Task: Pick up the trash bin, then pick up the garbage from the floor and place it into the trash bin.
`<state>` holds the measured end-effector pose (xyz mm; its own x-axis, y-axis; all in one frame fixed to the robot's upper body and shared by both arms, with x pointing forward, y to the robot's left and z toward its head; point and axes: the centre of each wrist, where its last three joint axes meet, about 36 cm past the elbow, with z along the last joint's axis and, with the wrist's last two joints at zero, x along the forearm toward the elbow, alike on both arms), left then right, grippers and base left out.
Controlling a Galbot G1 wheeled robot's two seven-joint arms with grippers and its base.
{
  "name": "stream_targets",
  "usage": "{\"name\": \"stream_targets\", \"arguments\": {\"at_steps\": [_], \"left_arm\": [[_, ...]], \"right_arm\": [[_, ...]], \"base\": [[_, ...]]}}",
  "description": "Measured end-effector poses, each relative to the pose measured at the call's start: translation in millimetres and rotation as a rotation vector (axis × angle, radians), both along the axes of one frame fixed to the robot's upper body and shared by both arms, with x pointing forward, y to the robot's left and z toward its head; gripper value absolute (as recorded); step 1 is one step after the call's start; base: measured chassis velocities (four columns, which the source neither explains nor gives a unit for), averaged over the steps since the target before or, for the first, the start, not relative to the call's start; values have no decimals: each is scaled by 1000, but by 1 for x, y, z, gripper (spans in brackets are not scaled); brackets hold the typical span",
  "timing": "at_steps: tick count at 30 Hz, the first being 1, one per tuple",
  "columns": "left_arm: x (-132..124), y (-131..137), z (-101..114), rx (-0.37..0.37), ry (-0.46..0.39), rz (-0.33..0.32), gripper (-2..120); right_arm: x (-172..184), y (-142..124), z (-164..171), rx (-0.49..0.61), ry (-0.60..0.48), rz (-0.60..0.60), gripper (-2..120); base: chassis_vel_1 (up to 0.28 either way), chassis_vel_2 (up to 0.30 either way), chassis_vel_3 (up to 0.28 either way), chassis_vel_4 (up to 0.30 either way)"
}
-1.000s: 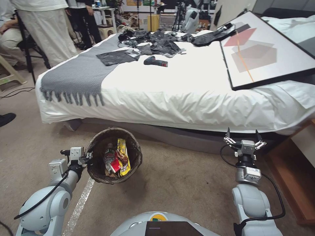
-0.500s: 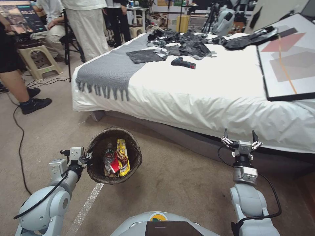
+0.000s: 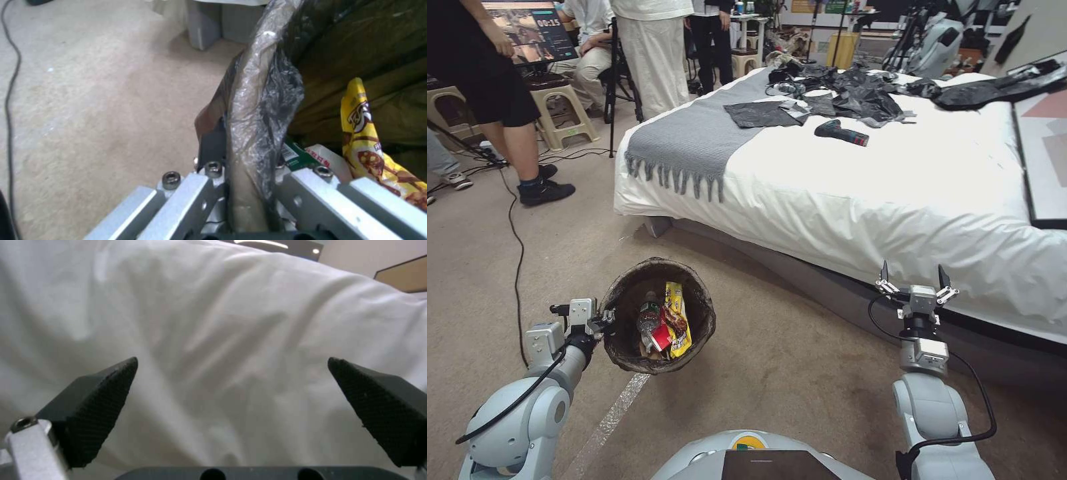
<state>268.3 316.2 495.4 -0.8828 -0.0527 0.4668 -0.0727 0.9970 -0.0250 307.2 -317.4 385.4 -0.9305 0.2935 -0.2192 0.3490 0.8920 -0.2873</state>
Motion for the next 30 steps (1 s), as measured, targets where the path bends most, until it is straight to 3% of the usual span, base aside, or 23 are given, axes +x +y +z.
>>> {"name": "stream_targets", "arguments": {"at_steps": [30], "left_arm": [[1,3,-2,-12,3,10,0]], "right_arm": [[3,-2,-6,-13,17,5,100]], "base": [[68,65,71,65]]}}
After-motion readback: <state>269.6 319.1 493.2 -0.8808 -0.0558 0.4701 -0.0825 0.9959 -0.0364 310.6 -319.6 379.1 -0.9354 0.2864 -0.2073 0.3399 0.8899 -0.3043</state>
